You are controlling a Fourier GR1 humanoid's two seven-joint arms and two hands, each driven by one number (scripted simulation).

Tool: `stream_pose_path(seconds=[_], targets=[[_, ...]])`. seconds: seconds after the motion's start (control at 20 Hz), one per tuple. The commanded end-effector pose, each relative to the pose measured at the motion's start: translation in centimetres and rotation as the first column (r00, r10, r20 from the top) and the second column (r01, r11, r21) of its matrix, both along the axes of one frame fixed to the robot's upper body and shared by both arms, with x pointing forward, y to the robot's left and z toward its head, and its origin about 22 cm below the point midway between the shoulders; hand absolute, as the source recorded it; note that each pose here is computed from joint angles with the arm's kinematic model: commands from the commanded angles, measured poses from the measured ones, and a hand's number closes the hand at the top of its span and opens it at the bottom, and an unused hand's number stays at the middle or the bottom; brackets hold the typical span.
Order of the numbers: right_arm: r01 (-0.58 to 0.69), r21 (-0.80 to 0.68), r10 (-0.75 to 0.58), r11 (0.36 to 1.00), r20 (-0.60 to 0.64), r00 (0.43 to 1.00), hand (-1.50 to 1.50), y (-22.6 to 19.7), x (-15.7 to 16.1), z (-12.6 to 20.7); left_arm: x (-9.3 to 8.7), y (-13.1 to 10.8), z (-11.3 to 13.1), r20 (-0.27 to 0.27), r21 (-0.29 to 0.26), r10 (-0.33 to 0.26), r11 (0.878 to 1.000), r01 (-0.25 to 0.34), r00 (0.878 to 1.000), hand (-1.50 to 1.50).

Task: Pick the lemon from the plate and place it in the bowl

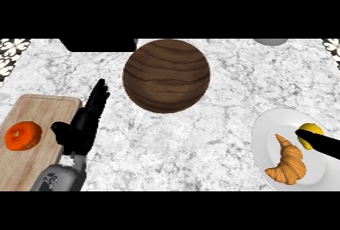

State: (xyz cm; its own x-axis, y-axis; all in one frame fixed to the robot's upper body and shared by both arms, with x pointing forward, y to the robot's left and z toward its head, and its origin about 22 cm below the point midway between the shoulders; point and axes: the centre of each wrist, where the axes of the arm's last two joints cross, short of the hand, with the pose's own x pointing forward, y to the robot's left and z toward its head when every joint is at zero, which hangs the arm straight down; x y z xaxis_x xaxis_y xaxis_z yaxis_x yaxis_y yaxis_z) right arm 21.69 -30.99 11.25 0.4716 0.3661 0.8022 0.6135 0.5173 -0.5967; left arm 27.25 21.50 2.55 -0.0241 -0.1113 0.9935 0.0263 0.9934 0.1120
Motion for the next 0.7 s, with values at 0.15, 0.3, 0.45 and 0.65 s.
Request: stream_pose_path(seconds=[0.15, 0.3, 0.45, 0.65], targets=[[0.001, 0.083, 0.010, 0.997, -0.134, 0.991, -1.50, -1.9, -0.3, -2.1, -0.1, 1.8, 1.3, 0.007, 0.001, 0.013, 1.000, -0.013, 1.000, 0.00], [-0.035, 0.088, 0.044, 0.995, -0.104, 0.994, -1.50, 0.0, 0.6, -3.0, 1.0, -0.2, 0.6, 0.014, 0.011, -0.011, 1.000, 0.011, 1.000, 0.00], [-0.041, 0.094, 0.049, 0.995, -0.075, 0.996, -1.50, -1.3, -1.6, -3.2, 1.7, 0.8, 0.1, 0.000, 0.013, -0.002, 1.000, 0.002, 1.000, 0.00], [-0.079, 0.107, 0.077, 0.991, 0.018, 0.997, -1.50, -1.8, -3.0, -2.4, 0.2, 2.9, -0.3, -0.001, -0.004, 0.015, 1.000, -0.015, 1.000, 0.00]])
